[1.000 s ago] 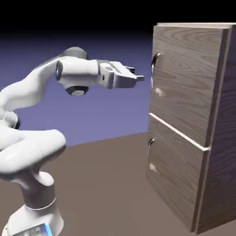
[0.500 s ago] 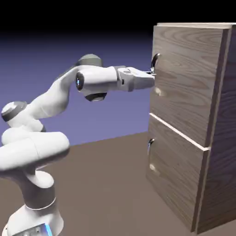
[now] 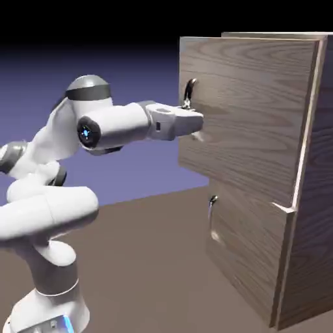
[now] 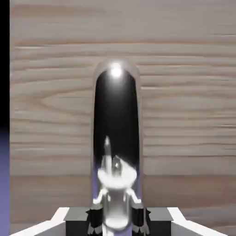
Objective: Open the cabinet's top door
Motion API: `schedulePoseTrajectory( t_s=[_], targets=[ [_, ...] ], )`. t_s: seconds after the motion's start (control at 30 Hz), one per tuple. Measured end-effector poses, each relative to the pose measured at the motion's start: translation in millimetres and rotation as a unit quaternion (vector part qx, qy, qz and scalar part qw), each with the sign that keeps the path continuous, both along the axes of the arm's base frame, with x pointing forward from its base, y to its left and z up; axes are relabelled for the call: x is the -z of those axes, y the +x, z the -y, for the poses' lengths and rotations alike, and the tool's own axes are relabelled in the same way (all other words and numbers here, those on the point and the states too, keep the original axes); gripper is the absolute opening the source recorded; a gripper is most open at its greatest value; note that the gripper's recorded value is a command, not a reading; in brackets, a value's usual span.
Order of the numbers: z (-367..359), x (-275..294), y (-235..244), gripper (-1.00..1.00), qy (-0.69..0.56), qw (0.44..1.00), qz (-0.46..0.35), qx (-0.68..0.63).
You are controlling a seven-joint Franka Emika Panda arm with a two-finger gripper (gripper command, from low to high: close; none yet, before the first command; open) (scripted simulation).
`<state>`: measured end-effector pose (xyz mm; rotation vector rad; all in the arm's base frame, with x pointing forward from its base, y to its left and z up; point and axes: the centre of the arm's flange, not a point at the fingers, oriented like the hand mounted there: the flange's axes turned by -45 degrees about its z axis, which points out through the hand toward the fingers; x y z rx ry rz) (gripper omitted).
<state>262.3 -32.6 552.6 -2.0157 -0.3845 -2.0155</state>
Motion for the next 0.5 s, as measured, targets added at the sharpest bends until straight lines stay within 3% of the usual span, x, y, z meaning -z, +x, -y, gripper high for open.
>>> schedulePoseTrajectory(
  t_s=[0.5],
  targets=[
    [73.4, 0.0, -49.6, -1.00, 0.000, 0.991, 0.000, -0.136]
  ],
)
